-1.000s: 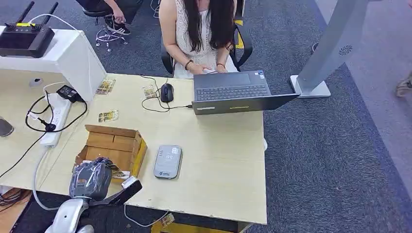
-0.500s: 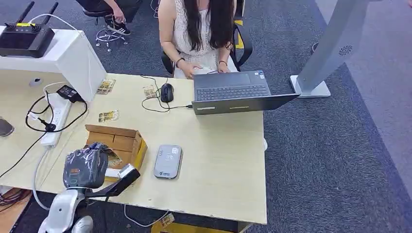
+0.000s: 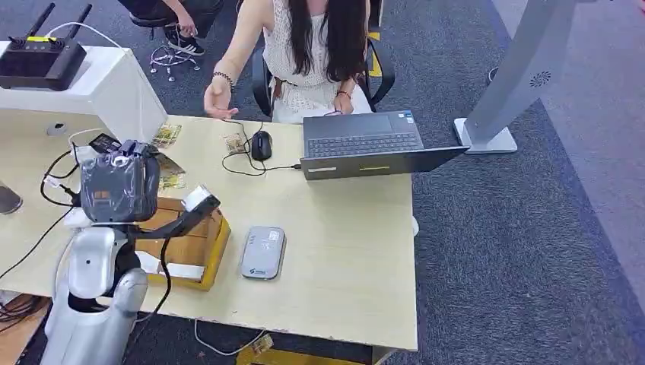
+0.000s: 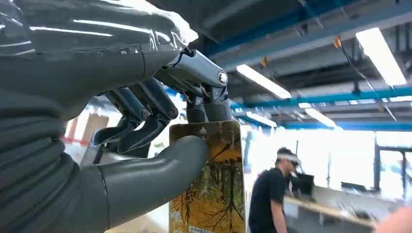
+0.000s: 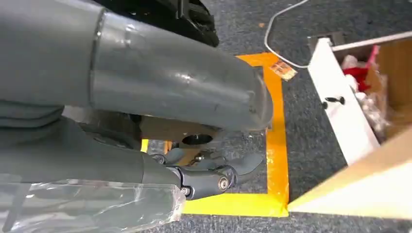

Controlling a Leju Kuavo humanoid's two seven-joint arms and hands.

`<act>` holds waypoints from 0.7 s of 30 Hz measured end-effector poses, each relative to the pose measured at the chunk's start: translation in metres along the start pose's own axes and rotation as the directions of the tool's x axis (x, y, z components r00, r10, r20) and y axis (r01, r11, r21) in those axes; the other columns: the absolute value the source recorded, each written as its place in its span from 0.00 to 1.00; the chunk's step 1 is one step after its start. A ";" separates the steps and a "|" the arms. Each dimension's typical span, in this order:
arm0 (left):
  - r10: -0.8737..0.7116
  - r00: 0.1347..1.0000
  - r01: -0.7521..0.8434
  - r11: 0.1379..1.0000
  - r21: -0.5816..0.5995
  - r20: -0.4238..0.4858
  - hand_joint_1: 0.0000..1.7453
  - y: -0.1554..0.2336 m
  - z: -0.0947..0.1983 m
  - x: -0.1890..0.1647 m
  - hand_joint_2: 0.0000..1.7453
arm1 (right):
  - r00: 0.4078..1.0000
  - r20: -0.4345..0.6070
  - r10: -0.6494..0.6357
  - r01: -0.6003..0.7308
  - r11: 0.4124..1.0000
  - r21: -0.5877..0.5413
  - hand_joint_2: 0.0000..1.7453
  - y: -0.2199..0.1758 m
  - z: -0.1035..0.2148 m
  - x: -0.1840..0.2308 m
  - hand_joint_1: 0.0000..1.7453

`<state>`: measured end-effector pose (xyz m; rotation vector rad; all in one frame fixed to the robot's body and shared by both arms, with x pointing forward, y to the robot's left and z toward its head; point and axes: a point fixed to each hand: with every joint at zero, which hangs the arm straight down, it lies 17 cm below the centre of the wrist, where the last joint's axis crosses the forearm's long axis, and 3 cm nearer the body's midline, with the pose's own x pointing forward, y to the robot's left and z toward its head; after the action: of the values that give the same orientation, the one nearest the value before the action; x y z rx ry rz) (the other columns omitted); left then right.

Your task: Pass the card to the sensor for recognition and then transmit it.

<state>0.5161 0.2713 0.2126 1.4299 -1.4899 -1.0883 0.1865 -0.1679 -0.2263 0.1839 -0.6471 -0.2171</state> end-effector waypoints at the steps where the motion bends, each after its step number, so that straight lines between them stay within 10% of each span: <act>1: -0.020 1.000 0.020 1.000 0.010 -0.012 1.00 0.004 -0.012 -0.004 1.00 | 1.000 -0.003 0.003 -0.003 1.000 0.005 0.00 0.002 -0.001 0.001 0.00; 12: -0.134 0.989 0.132 0.990 -0.046 -0.055 1.00 0.013 -0.099 -0.031 1.00 | 1.000 -0.025 0.012 -0.011 0.999 0.031 0.00 0.010 -0.002 0.000 0.00; 13: -0.135 0.989 0.132 0.990 -0.055 -0.053 0.00 0.011 -0.099 -0.031 1.00 | 1.000 -0.025 0.011 -0.010 0.999 0.031 0.00 0.010 -0.002 0.000 0.00; 21: -0.117 0.992 0.113 0.989 -0.101 -0.040 0.00 -0.008 -0.097 -0.029 1.00 | 1.000 -0.025 0.008 -0.008 0.999 0.032 0.00 0.010 -0.001 0.000 0.00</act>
<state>0.6119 0.2949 0.2368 1.4768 -1.3173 -1.1749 0.1886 -0.1576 -0.2252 0.2148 -0.6261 -0.1965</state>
